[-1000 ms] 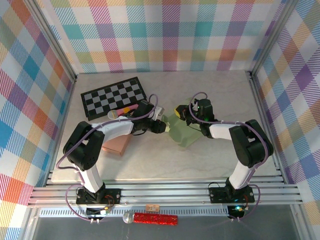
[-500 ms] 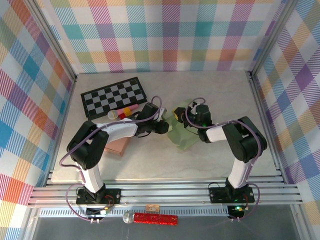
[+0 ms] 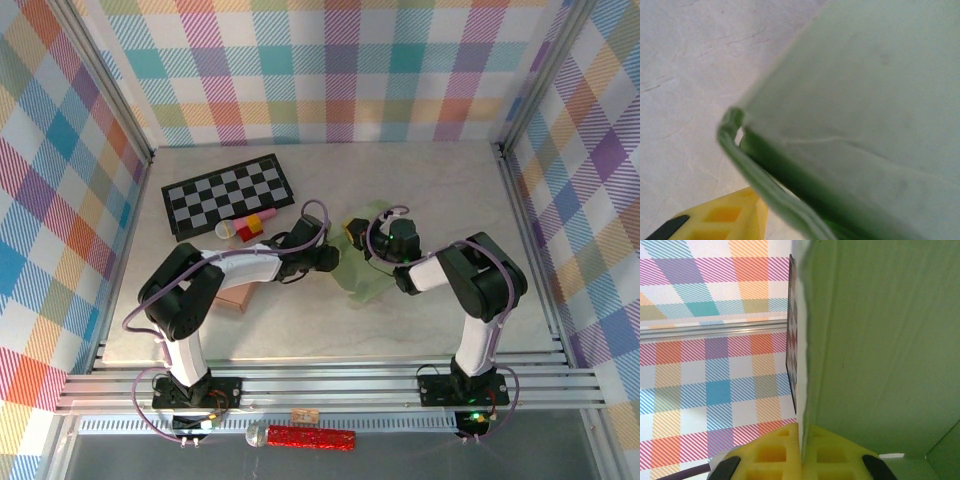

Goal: Fold the paper box

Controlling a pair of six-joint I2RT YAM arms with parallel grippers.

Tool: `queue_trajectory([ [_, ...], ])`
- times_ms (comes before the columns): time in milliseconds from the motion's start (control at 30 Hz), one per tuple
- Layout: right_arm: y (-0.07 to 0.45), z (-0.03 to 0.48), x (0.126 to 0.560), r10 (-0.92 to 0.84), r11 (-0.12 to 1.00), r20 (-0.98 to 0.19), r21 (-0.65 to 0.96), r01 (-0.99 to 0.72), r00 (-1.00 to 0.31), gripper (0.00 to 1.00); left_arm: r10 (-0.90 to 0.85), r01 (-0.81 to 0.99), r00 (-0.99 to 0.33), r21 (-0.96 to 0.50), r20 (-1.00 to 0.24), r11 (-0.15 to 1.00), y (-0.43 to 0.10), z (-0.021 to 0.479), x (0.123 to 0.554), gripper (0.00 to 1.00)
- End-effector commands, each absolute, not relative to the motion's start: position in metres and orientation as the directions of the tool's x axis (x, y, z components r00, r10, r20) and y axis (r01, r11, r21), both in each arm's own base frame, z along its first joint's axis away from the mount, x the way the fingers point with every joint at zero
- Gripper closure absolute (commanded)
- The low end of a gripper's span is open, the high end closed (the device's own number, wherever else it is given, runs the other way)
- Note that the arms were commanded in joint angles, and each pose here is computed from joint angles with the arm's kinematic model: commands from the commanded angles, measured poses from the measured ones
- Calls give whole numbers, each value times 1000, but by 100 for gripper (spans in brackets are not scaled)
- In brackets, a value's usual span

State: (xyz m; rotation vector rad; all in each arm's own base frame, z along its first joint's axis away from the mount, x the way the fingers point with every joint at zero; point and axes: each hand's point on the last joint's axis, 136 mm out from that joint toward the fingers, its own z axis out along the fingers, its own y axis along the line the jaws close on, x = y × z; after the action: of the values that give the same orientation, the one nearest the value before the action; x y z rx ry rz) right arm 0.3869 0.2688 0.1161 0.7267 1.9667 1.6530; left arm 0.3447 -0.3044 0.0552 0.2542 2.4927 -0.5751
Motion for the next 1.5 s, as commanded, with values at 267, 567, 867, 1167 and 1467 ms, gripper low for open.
queue_trajectory([
  [267,272,95,374,670,151,-6,980,129,-742,100,-28,174,-815,-290,-579,941,-299,43,349,64],
  [567,279,92,371,670,142,14,979,146,-742,100,-42,125,-803,-237,-594,964,-304,43,351,81],
  [867,283,96,369,679,119,40,979,164,-734,100,-86,52,-793,-208,-603,977,-301,44,358,94],
  [1167,279,103,361,693,181,107,931,316,-713,56,-117,-35,-774,-143,-622,989,-286,64,364,100],
  [1467,219,185,341,687,488,-93,794,362,-721,31,-92,-26,-794,-118,-601,993,-278,98,360,100],
])
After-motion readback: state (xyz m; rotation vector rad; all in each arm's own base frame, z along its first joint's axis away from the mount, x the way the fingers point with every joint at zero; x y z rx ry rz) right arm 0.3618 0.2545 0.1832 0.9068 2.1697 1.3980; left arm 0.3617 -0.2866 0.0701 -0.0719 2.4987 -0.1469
